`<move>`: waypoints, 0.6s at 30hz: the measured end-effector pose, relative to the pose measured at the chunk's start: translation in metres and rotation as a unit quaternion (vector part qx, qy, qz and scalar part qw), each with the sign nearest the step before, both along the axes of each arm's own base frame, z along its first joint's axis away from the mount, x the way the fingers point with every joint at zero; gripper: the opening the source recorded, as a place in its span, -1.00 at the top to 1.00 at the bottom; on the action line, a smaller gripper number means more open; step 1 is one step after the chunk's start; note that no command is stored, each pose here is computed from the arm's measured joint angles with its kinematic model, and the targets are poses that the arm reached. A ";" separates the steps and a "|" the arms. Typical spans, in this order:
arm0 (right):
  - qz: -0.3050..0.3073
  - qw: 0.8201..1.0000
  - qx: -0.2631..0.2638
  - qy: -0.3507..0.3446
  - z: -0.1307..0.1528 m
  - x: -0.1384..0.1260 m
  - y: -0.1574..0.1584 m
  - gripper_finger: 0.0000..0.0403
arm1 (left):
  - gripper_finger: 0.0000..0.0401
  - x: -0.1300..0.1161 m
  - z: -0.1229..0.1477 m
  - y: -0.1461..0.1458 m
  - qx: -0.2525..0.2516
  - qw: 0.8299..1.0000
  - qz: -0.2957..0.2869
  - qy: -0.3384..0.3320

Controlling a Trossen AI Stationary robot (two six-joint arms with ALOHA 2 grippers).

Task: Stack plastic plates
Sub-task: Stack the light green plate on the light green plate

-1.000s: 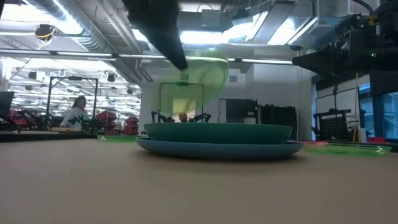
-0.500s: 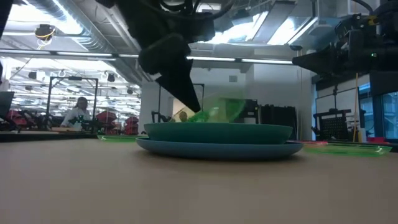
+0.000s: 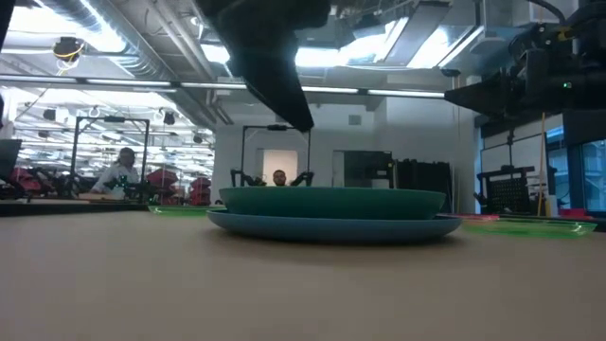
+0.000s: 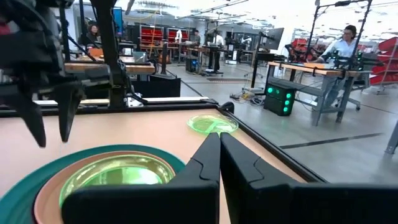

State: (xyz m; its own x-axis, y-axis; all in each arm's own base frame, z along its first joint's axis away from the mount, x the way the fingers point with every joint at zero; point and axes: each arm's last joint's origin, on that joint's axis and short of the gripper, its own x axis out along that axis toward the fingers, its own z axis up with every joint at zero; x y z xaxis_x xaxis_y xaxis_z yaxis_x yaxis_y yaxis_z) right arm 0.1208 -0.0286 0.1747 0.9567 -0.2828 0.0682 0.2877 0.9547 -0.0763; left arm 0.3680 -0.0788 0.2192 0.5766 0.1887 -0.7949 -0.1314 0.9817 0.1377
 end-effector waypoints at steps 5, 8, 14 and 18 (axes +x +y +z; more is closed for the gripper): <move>0.000 1.000 0.005 0.000 0.000 0.000 0.000 0.99 | 0.45 -0.009 0.012 0.000 0.001 1.000 -0.002 -0.001; 0.000 1.000 0.008 0.000 0.000 0.000 0.000 0.98 | 0.45 -0.018 0.019 0.004 0.008 1.000 0.000 -0.010; -0.003 1.000 0.024 0.000 -0.001 0.000 0.000 0.73 | 0.45 -0.051 0.027 0.023 0.026 0.998 0.046 -0.031; -0.002 1.000 0.029 0.000 -0.002 0.000 0.000 0.43 | 0.45 -0.082 0.030 0.041 0.031 0.993 0.100 -0.050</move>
